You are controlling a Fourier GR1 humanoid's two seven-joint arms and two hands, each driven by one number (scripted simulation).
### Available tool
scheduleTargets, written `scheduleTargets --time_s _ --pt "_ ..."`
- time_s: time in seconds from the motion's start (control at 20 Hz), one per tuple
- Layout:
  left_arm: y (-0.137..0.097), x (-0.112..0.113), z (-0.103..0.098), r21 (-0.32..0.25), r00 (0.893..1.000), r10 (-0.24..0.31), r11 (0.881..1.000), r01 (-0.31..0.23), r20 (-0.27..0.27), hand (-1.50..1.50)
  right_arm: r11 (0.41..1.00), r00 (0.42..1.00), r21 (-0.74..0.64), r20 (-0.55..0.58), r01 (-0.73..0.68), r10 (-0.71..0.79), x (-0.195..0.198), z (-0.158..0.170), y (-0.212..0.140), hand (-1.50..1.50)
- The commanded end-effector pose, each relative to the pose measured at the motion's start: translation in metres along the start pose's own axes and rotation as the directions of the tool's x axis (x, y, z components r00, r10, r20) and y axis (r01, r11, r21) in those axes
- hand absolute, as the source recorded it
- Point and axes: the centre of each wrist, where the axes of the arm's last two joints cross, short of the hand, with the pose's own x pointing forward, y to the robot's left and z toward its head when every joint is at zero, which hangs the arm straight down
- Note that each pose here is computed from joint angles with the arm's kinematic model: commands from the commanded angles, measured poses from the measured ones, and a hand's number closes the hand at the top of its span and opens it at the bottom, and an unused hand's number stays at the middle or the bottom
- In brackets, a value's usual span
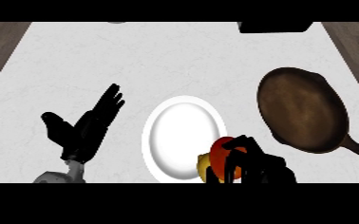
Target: Pick the tomato from the plate and place it in the pan
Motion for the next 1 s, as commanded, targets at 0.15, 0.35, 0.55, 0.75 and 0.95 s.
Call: scheduleTargets --time_s 0.15,0.35,0.55,0.75,0.95 --pt "-0.002 0.015 -0.004 -0.028 1.000 -0.009 1.000 0.009 0.011 0.00 0.990 0.992 -0.115 -0.104 -0.084 0.073 -0.088 -0.016 0.008 1.50" --pt "-0.015 0.004 -0.003 -0.032 1.000 -0.009 0.999 0.008 -0.002 0.00 0.978 0.986 -0.164 -0.126 -0.130 0.110 -0.125 -0.056 0.015 1.50" --pt "-0.004 -0.004 -0.018 -0.034 1.000 -0.007 0.999 0.008 0.003 0.00 0.954 0.983 -0.264 -0.152 -0.141 0.103 -0.147 -0.094 0.015 1.50" --pt "-0.008 0.003 -0.013 -0.050 1.000 -0.013 0.999 0.013 0.005 0.00 0.912 0.973 -0.368 -0.204 -0.183 0.112 -0.195 -0.113 0.012 1.50" --pt "-0.007 -0.006 -0.002 -0.038 1.000 -0.017 0.999 0.017 0.005 0.00 0.890 0.973 -0.429 -0.226 -0.151 0.056 -0.227 -0.144 0.007 1.50"
